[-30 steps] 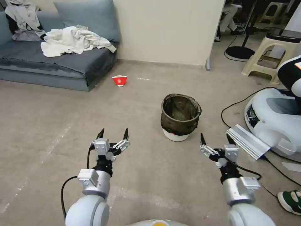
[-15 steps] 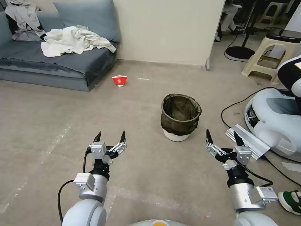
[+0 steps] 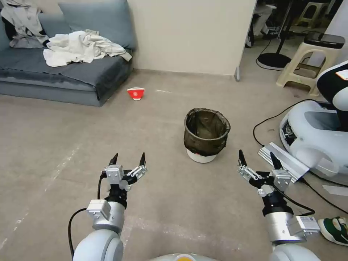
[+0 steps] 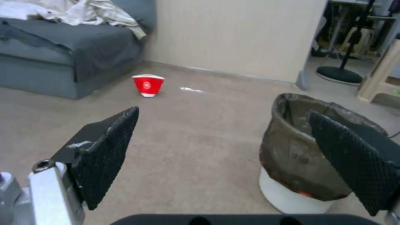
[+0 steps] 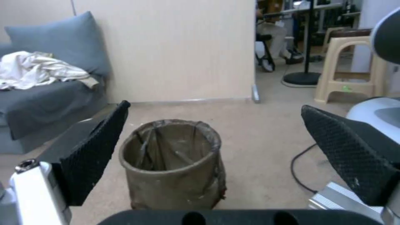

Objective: Pick up the trash can from the floor.

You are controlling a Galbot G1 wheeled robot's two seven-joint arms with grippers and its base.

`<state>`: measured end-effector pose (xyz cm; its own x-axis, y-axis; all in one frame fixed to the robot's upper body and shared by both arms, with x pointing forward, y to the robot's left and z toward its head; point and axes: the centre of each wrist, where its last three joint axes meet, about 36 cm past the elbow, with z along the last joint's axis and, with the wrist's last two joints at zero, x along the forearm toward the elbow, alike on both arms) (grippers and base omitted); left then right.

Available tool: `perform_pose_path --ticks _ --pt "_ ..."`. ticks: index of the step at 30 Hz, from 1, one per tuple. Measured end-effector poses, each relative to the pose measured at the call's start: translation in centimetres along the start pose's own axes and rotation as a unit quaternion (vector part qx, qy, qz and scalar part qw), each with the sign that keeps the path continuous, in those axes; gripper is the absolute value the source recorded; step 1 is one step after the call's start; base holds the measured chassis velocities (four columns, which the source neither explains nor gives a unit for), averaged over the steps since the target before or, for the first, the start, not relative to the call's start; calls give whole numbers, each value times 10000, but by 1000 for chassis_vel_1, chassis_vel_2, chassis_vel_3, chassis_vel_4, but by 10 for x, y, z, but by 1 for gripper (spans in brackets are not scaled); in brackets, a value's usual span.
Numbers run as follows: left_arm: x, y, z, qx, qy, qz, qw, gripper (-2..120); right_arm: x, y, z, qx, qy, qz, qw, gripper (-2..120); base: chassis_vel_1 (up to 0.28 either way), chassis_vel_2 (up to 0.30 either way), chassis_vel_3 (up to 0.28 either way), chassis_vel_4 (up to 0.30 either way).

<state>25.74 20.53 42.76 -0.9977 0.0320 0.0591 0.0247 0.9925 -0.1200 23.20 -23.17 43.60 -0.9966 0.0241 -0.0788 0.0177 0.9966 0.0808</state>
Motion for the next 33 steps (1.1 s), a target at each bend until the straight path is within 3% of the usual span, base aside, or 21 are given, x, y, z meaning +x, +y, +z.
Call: perform_pose_path --ticks 13,33 --pt "1 -1 0 22 2 -84 10000 100 1 0 1 3 -104 -13 9999 100 -77 -78 -80 -70" --pt "2 -1 -2 18 -32 -162 9999 100 4 0 4 -93 -258 -130 9995 100 0 0 0 0"
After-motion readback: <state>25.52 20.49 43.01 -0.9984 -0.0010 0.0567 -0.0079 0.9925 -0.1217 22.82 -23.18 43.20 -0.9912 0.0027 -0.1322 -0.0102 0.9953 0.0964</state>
